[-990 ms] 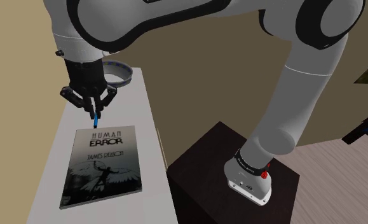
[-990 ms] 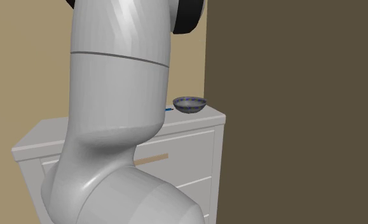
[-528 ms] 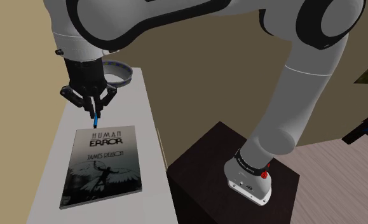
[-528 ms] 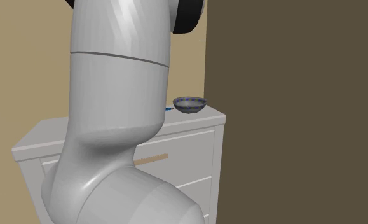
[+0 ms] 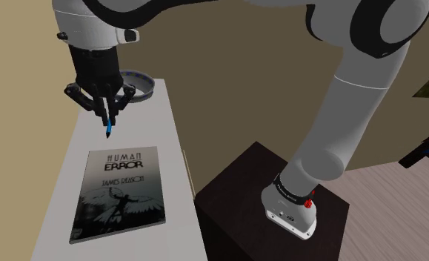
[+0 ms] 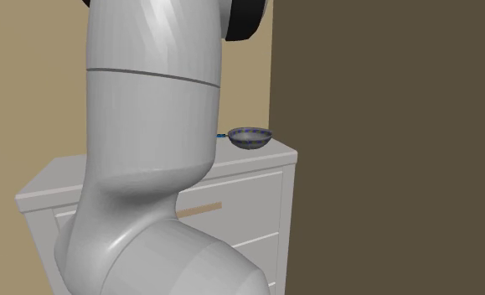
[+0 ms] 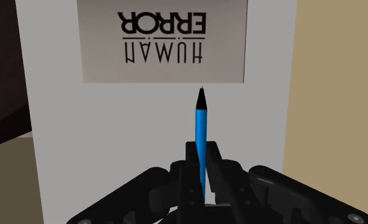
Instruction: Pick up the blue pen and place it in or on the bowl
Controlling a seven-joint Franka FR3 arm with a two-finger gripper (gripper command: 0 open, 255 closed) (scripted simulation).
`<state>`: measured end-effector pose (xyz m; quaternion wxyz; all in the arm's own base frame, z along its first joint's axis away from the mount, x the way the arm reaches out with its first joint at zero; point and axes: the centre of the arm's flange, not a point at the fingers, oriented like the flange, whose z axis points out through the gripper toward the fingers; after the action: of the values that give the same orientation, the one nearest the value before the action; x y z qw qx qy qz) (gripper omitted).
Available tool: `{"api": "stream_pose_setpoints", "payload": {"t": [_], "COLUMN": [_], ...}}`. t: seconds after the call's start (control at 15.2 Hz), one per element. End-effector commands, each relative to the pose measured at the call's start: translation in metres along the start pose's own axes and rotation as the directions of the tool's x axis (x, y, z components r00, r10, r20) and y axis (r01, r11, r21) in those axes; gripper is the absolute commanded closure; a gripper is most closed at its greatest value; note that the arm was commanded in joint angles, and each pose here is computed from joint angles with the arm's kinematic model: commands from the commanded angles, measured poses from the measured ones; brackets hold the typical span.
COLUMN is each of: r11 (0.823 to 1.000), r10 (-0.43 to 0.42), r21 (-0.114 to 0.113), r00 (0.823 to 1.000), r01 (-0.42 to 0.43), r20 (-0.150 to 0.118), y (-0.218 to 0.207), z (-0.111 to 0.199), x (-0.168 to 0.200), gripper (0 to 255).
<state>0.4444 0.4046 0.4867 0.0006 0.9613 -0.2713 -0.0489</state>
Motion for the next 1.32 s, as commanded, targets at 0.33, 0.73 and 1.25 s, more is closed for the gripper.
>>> {"api": "stream_pose_setpoints", "payload": {"t": [0.33, 0.73, 1.25], "r11": [1.0, 1.0, 1.0], "r10": [0.0, 0.0, 0.0], "r21": [0.0, 0.0, 0.0], "r00": [1.0, 1.0, 1.0], "r01": [0.0, 0.0, 0.0], "r20": [0.0, 0.0, 0.0], "y": [0.001, 0.002, 0.017], "z": [-0.037, -0.069, -0.093], "x": [-0.004, -0.007, 0.055], "gripper": [255, 255, 255]}}
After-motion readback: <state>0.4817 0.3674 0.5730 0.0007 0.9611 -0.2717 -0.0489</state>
